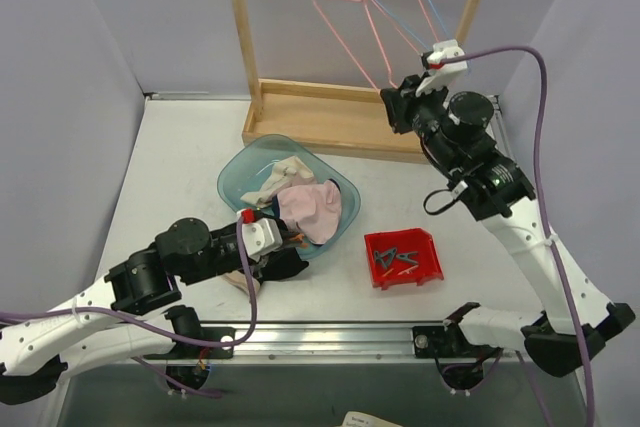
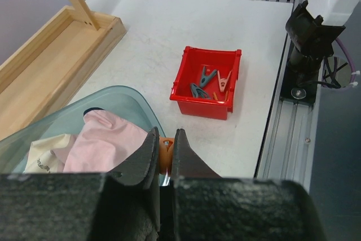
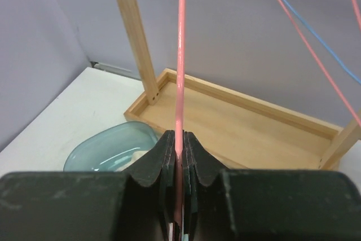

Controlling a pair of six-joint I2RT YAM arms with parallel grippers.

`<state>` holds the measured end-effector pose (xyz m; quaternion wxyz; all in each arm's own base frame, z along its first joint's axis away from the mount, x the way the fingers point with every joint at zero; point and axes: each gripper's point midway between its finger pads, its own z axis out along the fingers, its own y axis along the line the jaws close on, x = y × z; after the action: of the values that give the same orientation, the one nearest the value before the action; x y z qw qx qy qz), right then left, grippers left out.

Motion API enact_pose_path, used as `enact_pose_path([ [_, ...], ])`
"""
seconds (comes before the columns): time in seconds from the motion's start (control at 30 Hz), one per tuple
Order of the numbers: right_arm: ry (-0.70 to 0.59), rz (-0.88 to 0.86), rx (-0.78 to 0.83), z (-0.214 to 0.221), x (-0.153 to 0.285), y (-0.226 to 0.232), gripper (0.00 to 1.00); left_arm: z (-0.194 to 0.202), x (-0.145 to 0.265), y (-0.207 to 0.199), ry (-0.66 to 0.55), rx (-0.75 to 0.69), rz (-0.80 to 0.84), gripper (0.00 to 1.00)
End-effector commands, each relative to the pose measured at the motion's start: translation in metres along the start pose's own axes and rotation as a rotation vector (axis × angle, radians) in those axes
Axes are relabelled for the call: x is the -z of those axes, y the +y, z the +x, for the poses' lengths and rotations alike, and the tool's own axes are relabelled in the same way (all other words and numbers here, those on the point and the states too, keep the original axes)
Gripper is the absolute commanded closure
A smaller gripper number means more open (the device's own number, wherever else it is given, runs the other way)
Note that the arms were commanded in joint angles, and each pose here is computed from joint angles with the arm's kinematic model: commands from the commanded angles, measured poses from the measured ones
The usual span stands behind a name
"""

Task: Remove the underwear clipped to the hanger
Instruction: Place the hanger at the clothesline.

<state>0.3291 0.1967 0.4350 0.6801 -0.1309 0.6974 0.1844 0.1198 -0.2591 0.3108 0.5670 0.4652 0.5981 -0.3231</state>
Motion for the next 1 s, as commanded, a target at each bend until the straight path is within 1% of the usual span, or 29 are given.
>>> enact_pose_path([
  [0.0, -0.078, 0.107, -0.046, -0.032, -0.029, -0.032, 1.0, -0.034, 0.004, 0.005, -0.143, 0.043, -0.032, 0.97],
  [0.07, -0.066, 0.107, -0.079, -0.032, -0.044, -0.043, 1.0, -0.033, 0.004, 0.007, -0.14, 0.044, -0.041, 0.97],
  [0.1, -0.025, 0.074, -0.094, -0.025, -0.055, -0.051, 1.0, -0.034, 0.006, 0.007, -0.143, 0.044, -0.043, 0.97],
  [0.17, -0.006, 0.015, -0.14, -0.023, -0.065, -0.054, 1.0, -0.035, 0.007, 0.008, -0.14, 0.04, -0.046, 0.97],
  [0.3, 0.01, -0.058, -0.163, -0.021, -0.081, -0.071, 1.0, -0.035, 0.009, 0.008, -0.141, 0.036, -0.048, 0.97],
  [0.33, 0.015, -0.082, -0.185, -0.021, -0.079, -0.08, 1.0, -0.036, 0.01, 0.008, -0.145, 0.035, -0.049, 0.97],
  [0.37, -0.021, -0.1, -0.186, -0.03, -0.08, -0.084, 1.0, -0.036, 0.01, 0.008, -0.144, 0.038, -0.048, 0.97],
  [0.43, -0.025, -0.132, -0.198, -0.029, -0.077, -0.095, 1.0, -0.035, 0.009, 0.007, -0.144, 0.038, -0.047, 0.97],
  [0.6, -0.078, -0.173, -0.26, -0.039, -0.07, -0.108, 1.0, -0.032, 0.005, 0.007, -0.13, 0.038, -0.047, 0.97],
  [0.67, -0.106, -0.235, -0.271, -0.045, -0.068, -0.107, 1.0, -0.034, 0.005, 0.006, -0.131, 0.039, -0.042, 0.97],
  [0.7, -0.109, -0.252, -0.3, -0.046, -0.068, -0.105, 1.0, -0.033, 0.003, 0.006, -0.123, 0.041, -0.039, 0.97],
  [0.77, -0.111, -0.272, -0.31, -0.048, -0.07, -0.103, 1.0, -0.032, 0.002, 0.006, -0.119, 0.043, -0.039, 0.97],
  [0.97, -0.062, -0.322, -0.372, -0.037, -0.078, -0.1, 1.0, -0.032, 0.002, 0.006, -0.12, 0.044, -0.042, 0.97],
])
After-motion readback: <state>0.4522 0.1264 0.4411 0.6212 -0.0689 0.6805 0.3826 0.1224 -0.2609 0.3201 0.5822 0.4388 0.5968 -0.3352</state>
